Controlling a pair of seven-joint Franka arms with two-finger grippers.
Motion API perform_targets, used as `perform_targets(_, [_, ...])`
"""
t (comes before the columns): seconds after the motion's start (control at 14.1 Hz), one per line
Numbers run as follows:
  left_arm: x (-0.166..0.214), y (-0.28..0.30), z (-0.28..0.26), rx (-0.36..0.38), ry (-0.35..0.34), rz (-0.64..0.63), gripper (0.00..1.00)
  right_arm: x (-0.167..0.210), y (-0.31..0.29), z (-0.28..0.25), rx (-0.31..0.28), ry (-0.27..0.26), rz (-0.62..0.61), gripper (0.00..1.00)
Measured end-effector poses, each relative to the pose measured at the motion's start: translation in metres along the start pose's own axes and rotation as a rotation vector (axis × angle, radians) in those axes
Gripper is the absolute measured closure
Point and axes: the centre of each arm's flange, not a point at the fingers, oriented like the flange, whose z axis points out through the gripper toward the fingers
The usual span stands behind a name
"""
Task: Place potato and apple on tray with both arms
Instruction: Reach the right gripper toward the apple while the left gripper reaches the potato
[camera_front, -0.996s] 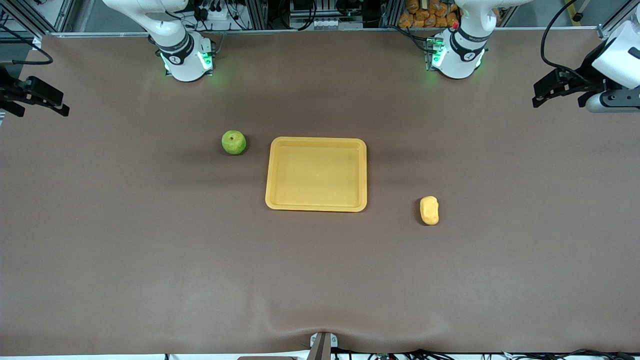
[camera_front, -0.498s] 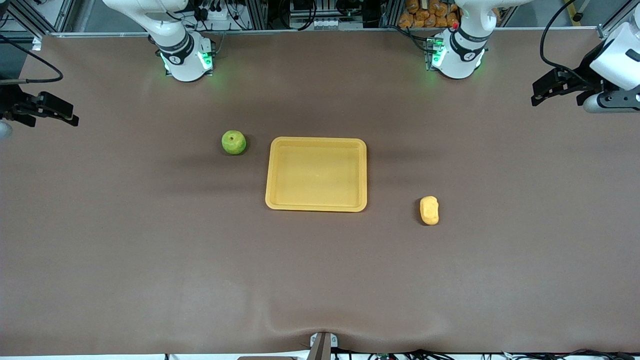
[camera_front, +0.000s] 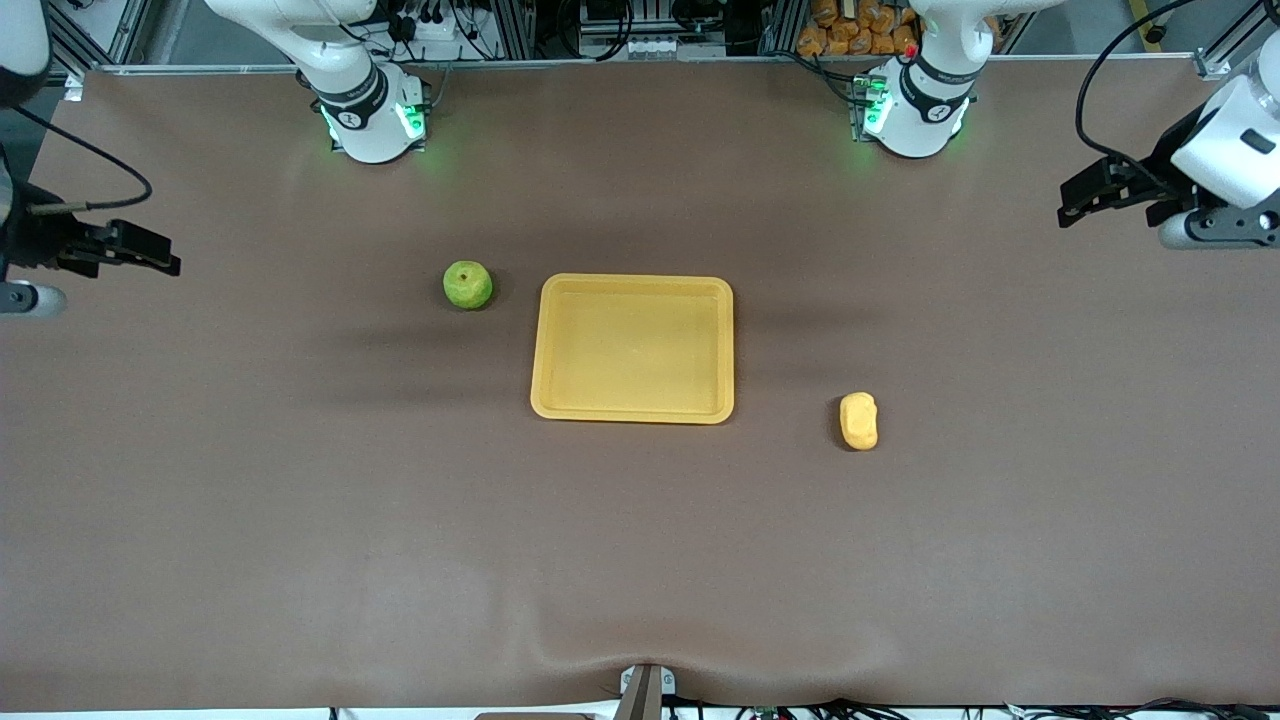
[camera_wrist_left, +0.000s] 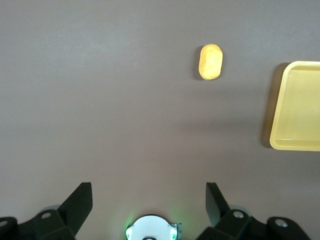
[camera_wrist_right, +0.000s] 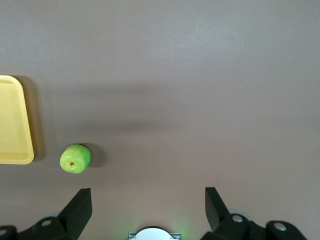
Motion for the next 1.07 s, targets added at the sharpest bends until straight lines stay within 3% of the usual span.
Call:
perform_targets(0.57, [0.034,0.003,0.049,-0.012,-0.02,0.008,0.0,0.038,0.0,0.057,0.002,-0.088,-0.003,0.0])
perform_targets(1.07, [0.051,0.003,0.085,-0.019,-0.033,0.009,0.0,0.062,-0.028,0.086,-0.009,-0.098,-0.051,0.0])
